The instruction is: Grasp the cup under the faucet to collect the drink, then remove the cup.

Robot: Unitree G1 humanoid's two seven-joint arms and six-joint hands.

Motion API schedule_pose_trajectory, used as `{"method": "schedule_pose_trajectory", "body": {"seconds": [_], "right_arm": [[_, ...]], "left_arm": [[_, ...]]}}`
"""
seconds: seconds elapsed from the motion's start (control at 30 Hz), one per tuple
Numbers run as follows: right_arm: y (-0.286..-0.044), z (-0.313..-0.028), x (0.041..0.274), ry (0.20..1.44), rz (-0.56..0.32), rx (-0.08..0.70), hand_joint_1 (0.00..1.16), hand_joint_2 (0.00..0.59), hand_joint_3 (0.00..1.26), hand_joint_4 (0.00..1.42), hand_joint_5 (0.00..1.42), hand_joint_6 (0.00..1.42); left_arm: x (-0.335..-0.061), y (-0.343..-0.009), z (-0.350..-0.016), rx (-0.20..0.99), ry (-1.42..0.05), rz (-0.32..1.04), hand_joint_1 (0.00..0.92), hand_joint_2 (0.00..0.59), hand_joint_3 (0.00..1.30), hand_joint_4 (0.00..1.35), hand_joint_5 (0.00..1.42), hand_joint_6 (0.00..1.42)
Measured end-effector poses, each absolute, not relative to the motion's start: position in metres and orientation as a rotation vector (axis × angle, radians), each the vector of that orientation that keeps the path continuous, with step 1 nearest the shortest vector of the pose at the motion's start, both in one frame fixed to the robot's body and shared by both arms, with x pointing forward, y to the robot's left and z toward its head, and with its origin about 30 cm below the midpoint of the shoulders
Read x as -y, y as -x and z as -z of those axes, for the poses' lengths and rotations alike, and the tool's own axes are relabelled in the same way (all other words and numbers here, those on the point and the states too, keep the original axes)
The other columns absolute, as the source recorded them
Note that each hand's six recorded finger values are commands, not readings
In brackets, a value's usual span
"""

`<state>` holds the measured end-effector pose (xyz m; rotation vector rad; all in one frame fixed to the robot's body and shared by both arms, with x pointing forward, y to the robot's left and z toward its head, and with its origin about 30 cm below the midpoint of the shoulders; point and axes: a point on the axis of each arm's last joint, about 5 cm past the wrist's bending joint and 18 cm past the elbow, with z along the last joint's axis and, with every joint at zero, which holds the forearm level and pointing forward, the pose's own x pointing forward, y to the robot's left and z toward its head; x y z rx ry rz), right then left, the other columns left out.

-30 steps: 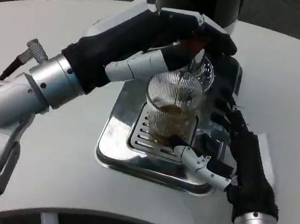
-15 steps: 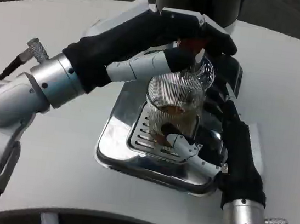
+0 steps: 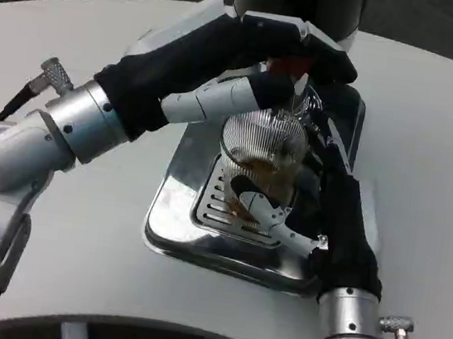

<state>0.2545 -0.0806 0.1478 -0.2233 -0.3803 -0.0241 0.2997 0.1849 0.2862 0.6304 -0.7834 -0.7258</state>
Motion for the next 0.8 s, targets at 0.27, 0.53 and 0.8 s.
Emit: {"method": "schedule_pose_trajectory", "body": {"seconds": [0.27,0.53,0.8], "right_arm": [[-0.258,-0.147,0.078,0.225,0.019,0.385,0.83,0.171,0.07,0.14,0.21,0.27],[-0.262,-0.147,0.076,0.228,0.015,0.389,0.85,0.169,0.06,0.15,0.21,0.26],[-0.264,-0.147,0.069,0.233,0.0,0.392,0.85,0.167,0.07,0.22,0.28,0.28]], "left_arm": [[-0.185,-0.3,-0.286,0.782,-0.631,0.725,0.0,0.048,0.49,0.37,0.35,0.21],[-0.185,-0.301,-0.286,0.778,-0.632,0.723,0.0,0.048,0.49,0.37,0.35,0.21],[-0.184,-0.301,-0.285,0.78,-0.627,0.711,0.0,0.048,0.49,0.37,0.35,0.21]]}}
